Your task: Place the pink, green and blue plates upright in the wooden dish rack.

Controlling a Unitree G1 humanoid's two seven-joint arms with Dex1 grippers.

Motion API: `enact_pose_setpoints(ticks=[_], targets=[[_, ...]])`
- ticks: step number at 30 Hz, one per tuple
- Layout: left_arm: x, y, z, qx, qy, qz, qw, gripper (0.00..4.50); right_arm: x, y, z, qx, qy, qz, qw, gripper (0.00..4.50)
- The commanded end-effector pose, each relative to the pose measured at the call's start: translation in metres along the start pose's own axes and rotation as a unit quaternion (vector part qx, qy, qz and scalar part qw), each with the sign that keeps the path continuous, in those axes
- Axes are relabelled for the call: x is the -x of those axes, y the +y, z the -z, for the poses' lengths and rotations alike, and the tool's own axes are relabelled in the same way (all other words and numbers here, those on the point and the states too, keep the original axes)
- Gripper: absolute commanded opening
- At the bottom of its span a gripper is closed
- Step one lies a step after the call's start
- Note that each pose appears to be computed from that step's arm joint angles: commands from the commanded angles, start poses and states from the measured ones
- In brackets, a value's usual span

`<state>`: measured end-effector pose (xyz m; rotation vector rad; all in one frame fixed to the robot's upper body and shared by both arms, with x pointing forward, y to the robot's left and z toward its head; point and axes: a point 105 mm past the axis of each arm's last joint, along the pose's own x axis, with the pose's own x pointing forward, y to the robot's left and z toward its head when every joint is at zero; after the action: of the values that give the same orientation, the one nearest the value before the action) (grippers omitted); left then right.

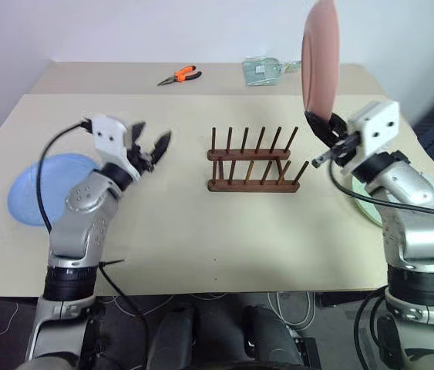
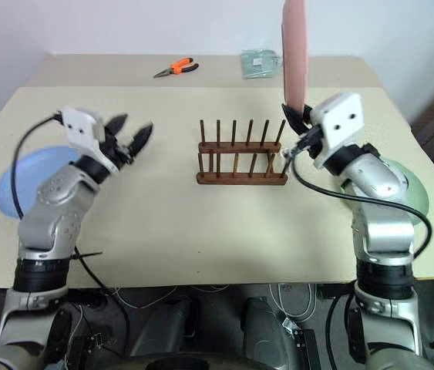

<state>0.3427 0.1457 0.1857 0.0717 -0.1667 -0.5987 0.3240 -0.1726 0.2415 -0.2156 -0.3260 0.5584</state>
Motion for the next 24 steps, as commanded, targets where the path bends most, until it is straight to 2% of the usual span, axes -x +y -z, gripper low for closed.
enact_pose_setpoints(ticks=[1, 4, 7, 17, 20, 24], targets=[[0.005, -0.038, -0.003, -0.010, 0.001, 0.113, 0.994, 3.21, 0.005, 0.010, -0.020, -0.069, -0.039, -0.027, 0.996, 0.00], [0.013, -0.062, 0.011, 0.000, 0.036, 0.174, 0.984, 3.21, 0.006, 0.012, -0.015, -0.101, -0.030, -0.028, 0.994, 0.00], [0.017, -0.073, 0.015, 0.009, 0.048, 0.200, 0.979, 3.21, 0.008, 0.012, -0.010, -0.111, -0.018, -0.028, 0.993, 0.00], [0.016, -0.093, 0.020, 0.009, 0.057, 0.235, 0.970, 3.21, 0.013, 0.008, 0.028, -0.112, 0.062, -0.021, 0.992, 0.00], [0.014, -0.095, 0.021, 0.008, 0.058, 0.240, 0.969, 3.27, 0.013, 0.005, 0.034, -0.090, 0.075, -0.020, 0.993, 1.15], [0.015, -0.096, 0.022, 0.009, 0.059, 0.241, 0.969, 3.27, 0.013, 0.000, 0.033, -0.028, 0.080, -0.020, 0.996, 3.17]])
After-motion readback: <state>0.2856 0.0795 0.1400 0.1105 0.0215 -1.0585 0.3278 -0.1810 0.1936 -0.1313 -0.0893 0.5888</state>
